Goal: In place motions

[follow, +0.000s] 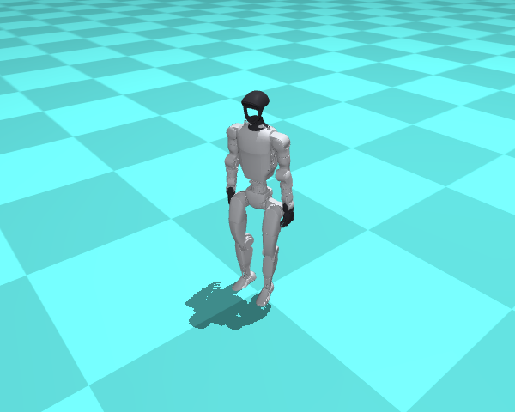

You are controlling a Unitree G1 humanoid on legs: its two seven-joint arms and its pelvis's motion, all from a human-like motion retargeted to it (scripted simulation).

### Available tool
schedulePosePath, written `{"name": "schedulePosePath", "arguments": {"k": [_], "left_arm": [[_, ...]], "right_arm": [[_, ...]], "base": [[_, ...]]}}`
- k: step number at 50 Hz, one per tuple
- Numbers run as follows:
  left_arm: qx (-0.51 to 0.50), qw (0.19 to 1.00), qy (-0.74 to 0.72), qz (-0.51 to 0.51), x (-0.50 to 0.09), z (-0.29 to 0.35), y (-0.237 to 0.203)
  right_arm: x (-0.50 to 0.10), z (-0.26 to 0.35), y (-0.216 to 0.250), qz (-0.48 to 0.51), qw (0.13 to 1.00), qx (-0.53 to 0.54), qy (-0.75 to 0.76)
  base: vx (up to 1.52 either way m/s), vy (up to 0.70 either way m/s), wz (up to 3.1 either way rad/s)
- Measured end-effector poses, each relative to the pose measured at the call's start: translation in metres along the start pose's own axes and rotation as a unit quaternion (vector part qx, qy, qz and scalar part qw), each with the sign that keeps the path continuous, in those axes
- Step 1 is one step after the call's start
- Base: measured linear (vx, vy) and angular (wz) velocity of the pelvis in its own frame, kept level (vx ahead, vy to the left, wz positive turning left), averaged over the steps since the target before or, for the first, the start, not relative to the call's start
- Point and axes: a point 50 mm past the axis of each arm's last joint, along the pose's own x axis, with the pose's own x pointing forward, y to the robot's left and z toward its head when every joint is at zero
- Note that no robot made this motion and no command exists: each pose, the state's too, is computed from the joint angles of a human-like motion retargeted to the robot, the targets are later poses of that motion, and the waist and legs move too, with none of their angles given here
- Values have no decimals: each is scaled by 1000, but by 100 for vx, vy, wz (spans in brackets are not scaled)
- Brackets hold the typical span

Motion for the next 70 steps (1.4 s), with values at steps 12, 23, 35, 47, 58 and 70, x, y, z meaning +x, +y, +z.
{"name": "schedulePosePath", "arguments": {"k": [12,23,35,47,58,70], "left_arm": [[20,999,-25,-3,-1,13,3],[26,1000,11,5,-1,-4,3],[26,999,29,3,0,-12,0],[26,1000,14,12,-2,-1,6],[-57,998,-5,-1,0,5,-5],[-55,998,23,18,-1,-9,2]], "right_arm": [[0,12,8,47,998,24,-34],[-1,-16,4,30,999,12,31],[-48,118,-93,-155,954,71,-247],[-381,218,-160,-537,371,92,-752],[-517,163,-124,-698,-127,152,-688],[-484,135,-105,-557,-109,123,-814]], "base": [[0,0,0],[0,0,-51],[1,0,39],[1,-1,5],[1,-1,7],[0,0,3]]}}
